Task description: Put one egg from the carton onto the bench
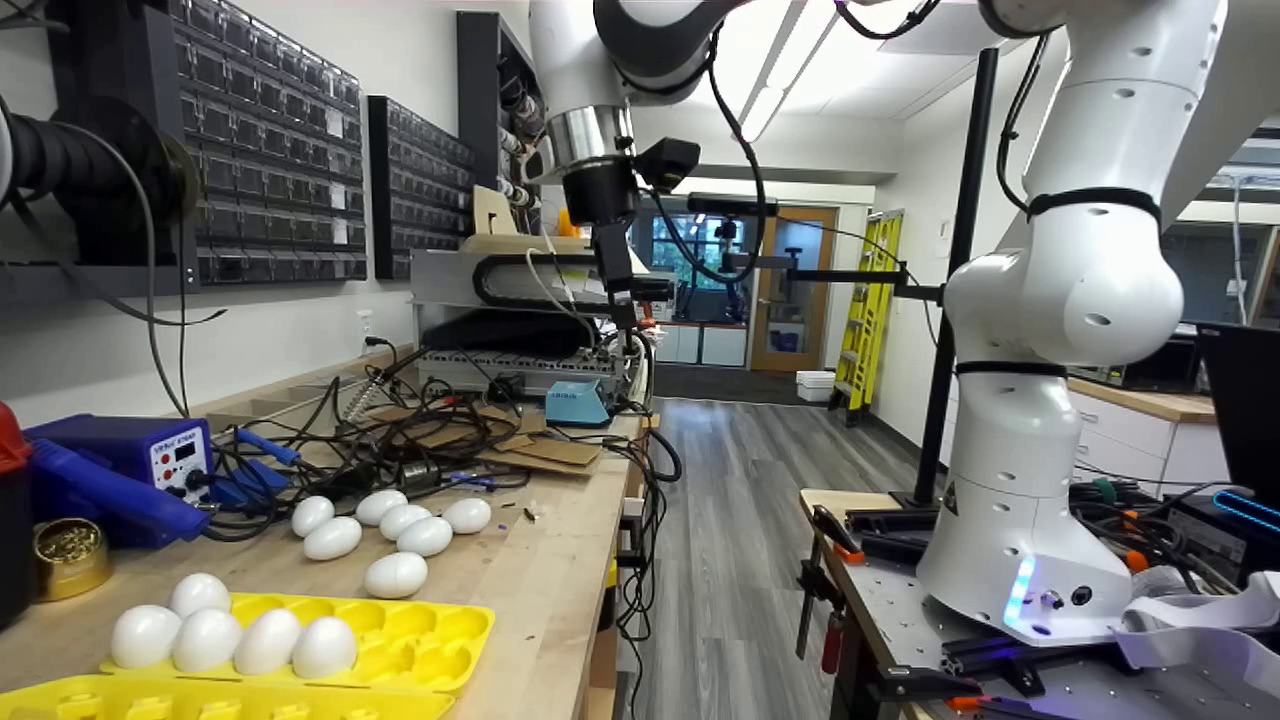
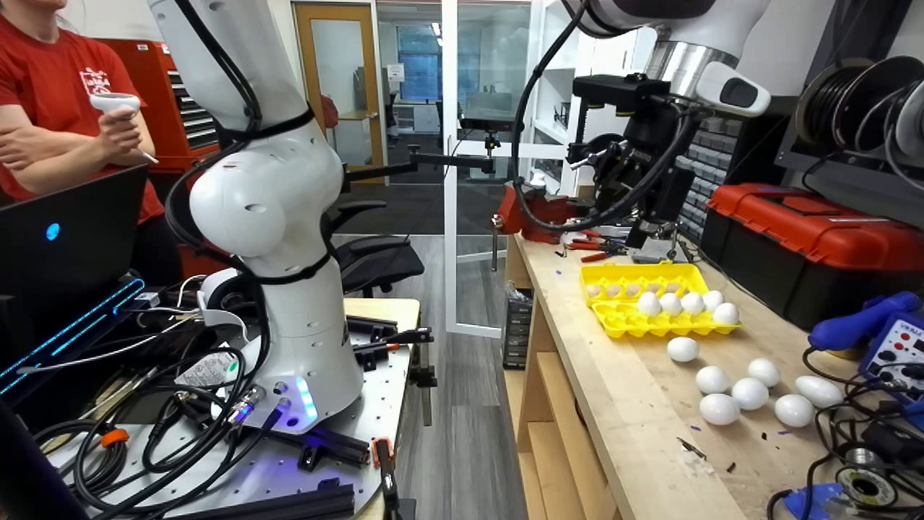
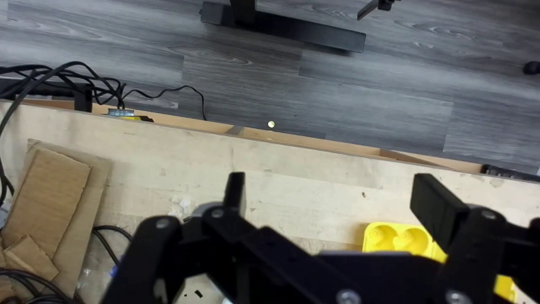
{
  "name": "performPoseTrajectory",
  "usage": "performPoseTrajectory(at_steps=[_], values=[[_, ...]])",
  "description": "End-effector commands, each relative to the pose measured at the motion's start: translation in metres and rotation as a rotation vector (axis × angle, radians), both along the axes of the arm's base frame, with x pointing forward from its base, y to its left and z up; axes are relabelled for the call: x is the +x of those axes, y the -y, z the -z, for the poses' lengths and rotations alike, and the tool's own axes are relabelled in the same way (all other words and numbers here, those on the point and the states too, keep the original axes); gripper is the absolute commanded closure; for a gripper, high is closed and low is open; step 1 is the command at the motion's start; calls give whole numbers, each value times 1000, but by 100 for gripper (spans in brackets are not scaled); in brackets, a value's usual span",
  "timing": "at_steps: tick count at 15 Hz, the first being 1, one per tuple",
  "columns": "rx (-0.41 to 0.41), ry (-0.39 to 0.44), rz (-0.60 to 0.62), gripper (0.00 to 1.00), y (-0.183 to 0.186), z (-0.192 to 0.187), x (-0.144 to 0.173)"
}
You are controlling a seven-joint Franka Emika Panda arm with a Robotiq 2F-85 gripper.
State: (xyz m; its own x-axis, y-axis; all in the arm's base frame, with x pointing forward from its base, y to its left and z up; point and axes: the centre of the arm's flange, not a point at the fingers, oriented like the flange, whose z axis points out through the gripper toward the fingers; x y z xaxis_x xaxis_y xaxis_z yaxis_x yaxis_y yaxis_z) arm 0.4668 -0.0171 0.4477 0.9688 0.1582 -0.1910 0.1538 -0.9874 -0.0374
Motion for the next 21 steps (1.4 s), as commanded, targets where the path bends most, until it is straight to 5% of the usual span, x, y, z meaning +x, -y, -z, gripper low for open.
performPoseTrajectory(at_steps=[1,9,21], values=[[-3,49,60,0,-29,-3,15],[-4,163,92,0,-87,6,41],[3,139,74,0,-92,13,40]])
